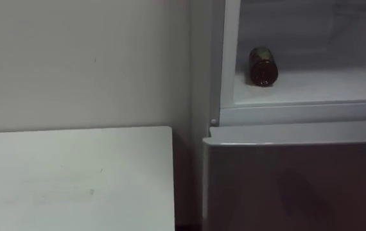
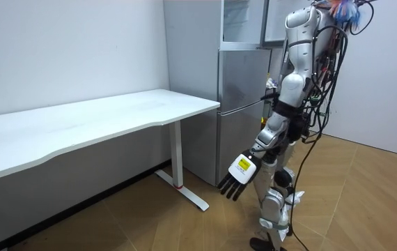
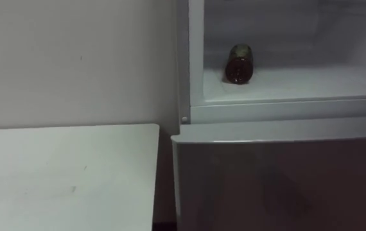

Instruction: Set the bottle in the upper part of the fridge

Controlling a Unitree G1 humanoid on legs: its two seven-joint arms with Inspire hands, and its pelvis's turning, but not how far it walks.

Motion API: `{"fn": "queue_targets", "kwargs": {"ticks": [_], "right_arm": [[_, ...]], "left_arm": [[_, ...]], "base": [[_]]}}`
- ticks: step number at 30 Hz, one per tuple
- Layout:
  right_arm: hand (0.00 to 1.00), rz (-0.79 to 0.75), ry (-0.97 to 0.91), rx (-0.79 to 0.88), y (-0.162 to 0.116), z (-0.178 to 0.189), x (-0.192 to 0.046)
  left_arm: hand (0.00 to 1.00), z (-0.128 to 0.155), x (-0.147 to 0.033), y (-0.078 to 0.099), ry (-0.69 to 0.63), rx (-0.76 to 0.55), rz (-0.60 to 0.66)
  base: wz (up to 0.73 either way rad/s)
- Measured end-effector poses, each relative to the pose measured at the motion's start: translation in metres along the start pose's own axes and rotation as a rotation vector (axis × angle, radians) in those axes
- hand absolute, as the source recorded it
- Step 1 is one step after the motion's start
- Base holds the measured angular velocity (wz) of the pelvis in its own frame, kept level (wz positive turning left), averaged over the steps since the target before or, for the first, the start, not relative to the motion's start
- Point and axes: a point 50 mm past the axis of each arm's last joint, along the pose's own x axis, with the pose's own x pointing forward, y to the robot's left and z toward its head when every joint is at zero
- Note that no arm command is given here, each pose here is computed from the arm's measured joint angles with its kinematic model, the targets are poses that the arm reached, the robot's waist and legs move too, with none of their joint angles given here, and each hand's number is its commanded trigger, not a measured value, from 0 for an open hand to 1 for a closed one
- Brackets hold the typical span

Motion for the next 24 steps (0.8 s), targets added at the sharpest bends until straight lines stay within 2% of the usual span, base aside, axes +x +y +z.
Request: {"fn": "queue_targets", "kwargs": {"ticks": [5, 10, 17, 24], "right_arm": [[0.00, -0.075, 0.073, -0.134, -0.020, -0.026, -0.002], [0.00, -0.071, 0.189, -0.210, -0.032, -0.050, -0.004], [0.00, -0.096, 0.491, -0.109, -0.062, -0.092, -0.019], [0.00, 0.008, 0.563, -0.021, -0.054, -0.098, -0.021]], "left_arm": [[0.00, 0.000, 0.000, 0.000, 0.005, -0.032, 0.009], [0.00, -0.001, 0.000, 0.000, 0.011, -0.054, 0.012], [0.00, -0.009, -0.002, 0.003, 0.043, -0.055, 0.012], [0.00, -0.010, -0.002, 0.001, 0.058, -0.033, -0.012]], "base": [[0.00], [0.01], [0.00], [0.00]]}}
